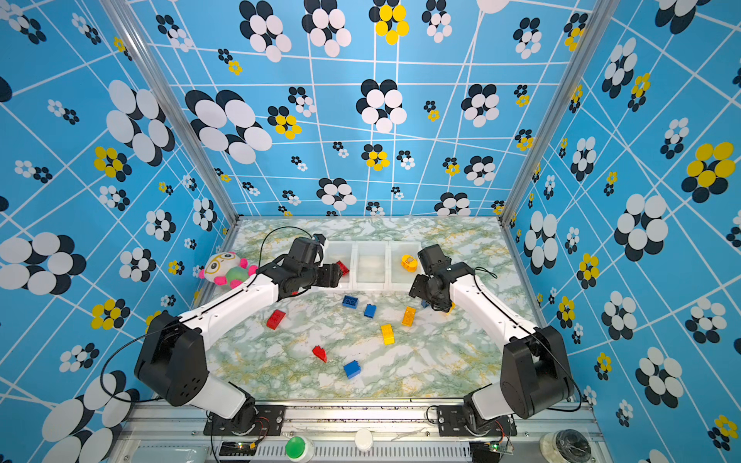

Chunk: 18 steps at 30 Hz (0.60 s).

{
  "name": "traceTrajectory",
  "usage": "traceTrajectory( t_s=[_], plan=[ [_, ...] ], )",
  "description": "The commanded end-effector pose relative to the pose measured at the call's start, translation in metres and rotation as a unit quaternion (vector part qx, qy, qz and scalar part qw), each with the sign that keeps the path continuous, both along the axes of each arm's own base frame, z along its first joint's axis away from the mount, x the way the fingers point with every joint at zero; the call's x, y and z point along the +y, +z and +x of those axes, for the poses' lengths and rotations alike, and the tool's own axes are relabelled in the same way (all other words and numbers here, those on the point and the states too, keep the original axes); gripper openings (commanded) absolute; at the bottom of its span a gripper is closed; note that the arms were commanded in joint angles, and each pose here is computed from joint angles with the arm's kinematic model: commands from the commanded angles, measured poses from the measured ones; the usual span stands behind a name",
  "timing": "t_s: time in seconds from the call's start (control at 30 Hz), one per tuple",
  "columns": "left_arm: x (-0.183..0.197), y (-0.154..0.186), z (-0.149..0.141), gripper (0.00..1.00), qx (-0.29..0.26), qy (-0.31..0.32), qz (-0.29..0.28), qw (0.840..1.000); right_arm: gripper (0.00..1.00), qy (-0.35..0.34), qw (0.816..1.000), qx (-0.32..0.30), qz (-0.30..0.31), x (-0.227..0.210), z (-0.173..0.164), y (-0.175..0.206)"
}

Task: Sort the legos into containers by color
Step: Pick up the lego from the middle-right of the table.

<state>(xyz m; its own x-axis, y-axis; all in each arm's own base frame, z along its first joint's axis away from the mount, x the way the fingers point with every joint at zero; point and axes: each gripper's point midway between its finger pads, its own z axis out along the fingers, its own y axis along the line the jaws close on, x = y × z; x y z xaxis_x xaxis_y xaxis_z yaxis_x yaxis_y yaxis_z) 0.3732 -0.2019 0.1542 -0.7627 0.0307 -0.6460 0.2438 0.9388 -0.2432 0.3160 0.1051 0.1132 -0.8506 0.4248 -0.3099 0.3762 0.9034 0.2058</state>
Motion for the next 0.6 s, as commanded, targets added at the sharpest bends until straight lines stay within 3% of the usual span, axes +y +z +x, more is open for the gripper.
traceTrajectory(
  t_s=[0.0, 0.37, 0.57],
  plan=[
    [-0.003, 0.009, -0.016, 0.81, 0.000, -0.002, -0.037, 0.999, 0.76, -0.047, 0.999, 0.003, 0.003, -0.008, 0.008, -0.013],
    [0.003, 0.017, -0.041, 0.87, -0.003, -0.009, -0.064, 0.998, 0.59, -0.112, 0.993, 0.025, 0.013, -0.018, 0.022, -0.050],
    [0.005, 0.011, -0.045, 0.90, 0.003, -0.008, -0.062, 0.998, 0.56, -0.120, 0.992, 0.037, 0.015, -0.019, 0.027, -0.065]
  ],
)
